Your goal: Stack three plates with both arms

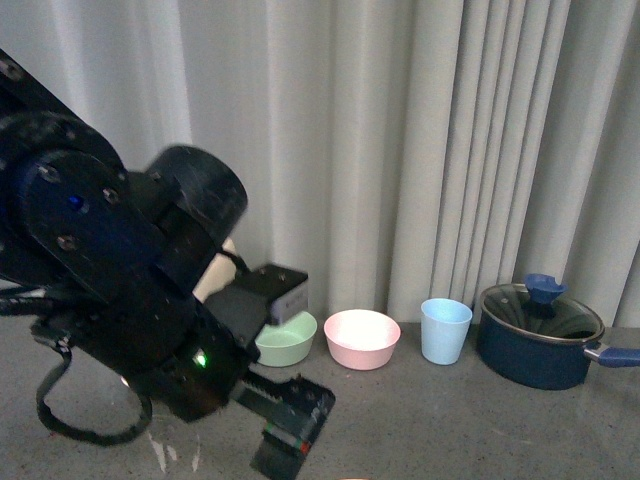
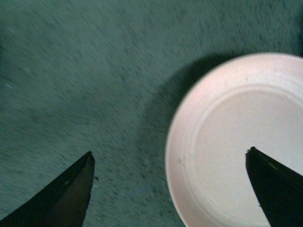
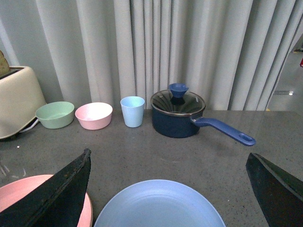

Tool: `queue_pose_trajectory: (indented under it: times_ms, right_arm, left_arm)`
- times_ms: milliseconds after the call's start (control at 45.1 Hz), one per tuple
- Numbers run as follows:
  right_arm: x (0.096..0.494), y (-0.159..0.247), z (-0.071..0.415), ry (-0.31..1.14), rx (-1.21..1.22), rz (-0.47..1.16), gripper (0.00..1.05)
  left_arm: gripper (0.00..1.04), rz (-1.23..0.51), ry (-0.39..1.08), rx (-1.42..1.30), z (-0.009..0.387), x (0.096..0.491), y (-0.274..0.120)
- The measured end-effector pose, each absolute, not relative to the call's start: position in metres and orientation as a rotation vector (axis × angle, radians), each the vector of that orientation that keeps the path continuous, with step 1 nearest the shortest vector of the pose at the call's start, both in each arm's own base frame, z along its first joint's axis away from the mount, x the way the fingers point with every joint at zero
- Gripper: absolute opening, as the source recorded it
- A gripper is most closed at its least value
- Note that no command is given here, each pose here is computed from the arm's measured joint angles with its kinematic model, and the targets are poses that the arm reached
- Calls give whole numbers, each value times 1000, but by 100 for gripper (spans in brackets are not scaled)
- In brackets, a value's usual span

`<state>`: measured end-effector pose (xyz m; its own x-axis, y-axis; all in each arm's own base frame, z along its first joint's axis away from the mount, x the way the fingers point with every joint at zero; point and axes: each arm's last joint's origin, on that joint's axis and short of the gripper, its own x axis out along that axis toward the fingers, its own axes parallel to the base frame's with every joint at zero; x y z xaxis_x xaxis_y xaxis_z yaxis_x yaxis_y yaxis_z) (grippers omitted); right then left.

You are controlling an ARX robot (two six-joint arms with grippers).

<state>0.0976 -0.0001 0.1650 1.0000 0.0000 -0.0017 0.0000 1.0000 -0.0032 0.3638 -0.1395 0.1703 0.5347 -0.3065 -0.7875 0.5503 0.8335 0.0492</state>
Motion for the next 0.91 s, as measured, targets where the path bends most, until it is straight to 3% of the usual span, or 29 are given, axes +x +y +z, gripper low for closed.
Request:
queue_pose_trajectory:
  times_ms: [288, 554, 620, 709, 908]
  right_arm:
    - [98, 0, 165, 2, -3, 0, 97]
    - [98, 0, 165, 2, -3, 0, 97]
    - [98, 0, 165, 2, -3, 0, 97]
    - [98, 0, 165, 2, -3, -1, 97]
    - [98, 0, 165, 2, -4, 0, 97]
  left_arm:
    - [98, -356, 465, 402, 257, 345, -80]
    - [97, -291, 327, 404, 299, 286, -24]
    - [84, -81, 146, 286, 303, 262, -10]
    - [64, -2, -11, 111, 293, 223, -1]
    - [29, 1, 0, 21, 249, 193, 0]
